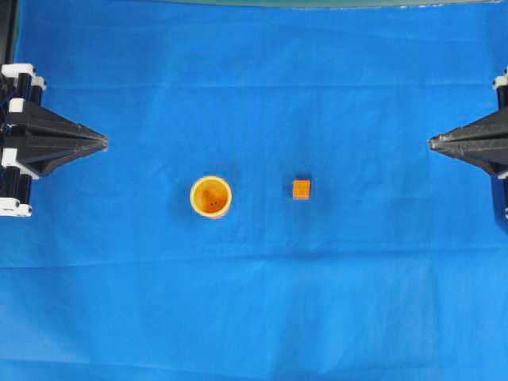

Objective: Move the block forward with right arm.
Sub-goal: 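Raise the right gripper from its rest pose toward the orange cube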

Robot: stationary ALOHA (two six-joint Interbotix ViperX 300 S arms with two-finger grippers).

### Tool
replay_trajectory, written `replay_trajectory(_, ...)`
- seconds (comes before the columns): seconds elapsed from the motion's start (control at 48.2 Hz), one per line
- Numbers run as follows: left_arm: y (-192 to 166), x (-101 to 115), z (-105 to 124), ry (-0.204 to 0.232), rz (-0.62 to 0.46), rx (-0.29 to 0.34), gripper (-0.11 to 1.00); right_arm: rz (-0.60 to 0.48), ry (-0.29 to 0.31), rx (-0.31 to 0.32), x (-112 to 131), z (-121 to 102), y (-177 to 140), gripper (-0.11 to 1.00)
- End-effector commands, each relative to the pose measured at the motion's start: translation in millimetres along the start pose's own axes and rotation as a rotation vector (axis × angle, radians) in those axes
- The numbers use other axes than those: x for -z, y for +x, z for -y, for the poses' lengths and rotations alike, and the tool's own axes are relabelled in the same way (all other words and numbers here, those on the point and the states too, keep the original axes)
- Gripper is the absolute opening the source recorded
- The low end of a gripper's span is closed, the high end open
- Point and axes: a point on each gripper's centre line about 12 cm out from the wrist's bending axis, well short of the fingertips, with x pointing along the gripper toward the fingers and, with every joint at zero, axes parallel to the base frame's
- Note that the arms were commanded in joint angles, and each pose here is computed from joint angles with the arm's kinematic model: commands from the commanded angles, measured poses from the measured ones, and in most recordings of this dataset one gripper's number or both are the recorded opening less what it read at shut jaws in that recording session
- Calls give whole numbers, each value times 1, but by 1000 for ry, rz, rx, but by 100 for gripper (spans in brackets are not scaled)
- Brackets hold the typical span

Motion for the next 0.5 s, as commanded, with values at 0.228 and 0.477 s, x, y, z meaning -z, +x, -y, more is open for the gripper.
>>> replay_trajectory(0.228,8,-8,-1,-5,-71,-2,2,-140,60,2,-22,-1,16,0)
replay_trajectory(0.477,8,-7,-1,-14,-86,-3,2,-339,220,51,-30,3,41,0)
